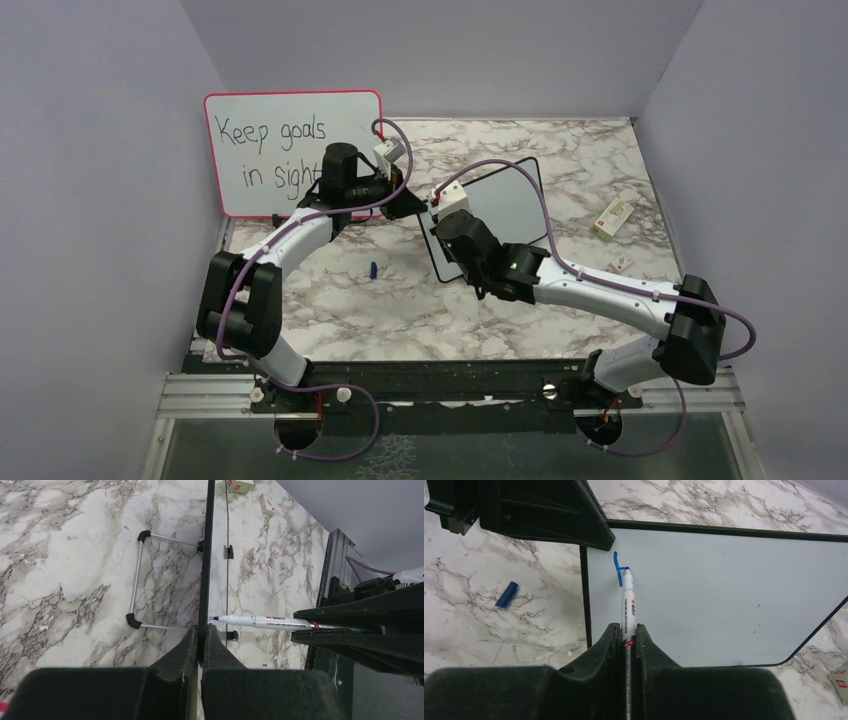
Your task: Write a sentence on the whiteboard
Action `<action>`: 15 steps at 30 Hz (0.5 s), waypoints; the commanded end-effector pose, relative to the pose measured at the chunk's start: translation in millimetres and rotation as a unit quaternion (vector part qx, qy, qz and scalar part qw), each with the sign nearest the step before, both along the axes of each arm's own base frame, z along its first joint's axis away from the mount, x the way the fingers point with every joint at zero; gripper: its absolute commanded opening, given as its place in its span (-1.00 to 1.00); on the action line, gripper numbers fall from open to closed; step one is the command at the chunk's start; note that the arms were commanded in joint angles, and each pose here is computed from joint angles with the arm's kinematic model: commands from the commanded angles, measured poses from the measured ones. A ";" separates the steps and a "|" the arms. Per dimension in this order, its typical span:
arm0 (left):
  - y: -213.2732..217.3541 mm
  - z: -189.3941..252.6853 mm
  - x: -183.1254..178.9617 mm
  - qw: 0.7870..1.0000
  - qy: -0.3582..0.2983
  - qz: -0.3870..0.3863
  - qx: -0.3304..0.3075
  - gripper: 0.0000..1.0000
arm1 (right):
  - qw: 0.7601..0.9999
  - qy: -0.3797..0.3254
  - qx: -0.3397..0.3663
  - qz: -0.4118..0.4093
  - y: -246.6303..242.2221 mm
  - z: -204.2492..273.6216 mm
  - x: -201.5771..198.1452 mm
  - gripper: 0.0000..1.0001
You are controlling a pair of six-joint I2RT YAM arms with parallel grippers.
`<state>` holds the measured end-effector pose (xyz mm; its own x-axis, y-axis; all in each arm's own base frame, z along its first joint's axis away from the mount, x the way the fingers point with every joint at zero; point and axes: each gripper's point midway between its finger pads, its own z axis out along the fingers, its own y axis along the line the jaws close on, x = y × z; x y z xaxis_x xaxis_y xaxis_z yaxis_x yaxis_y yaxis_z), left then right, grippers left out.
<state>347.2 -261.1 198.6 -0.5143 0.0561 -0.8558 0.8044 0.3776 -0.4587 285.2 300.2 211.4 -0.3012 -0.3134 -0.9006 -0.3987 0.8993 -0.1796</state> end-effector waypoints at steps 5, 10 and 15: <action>2.4 -3.7 -5.1 1.000 -0.007 -0.015 0.009 -1.00 | 0.999 -0.013 -0.012 -0.033 -11.2 -2.6 4.2 -0.99; 2.5 -3.8 -4.8 1.000 -0.007 -0.014 0.009 -1.00 | 1.000 -0.011 -0.007 -0.027 -9.5 -0.4 2.9 -0.99; 2.8 -4.5 -4.3 1.000 -0.007 -0.013 0.010 -1.00 | 1.000 -0.016 0.015 -0.010 -6.4 10.0 -0.9 -0.99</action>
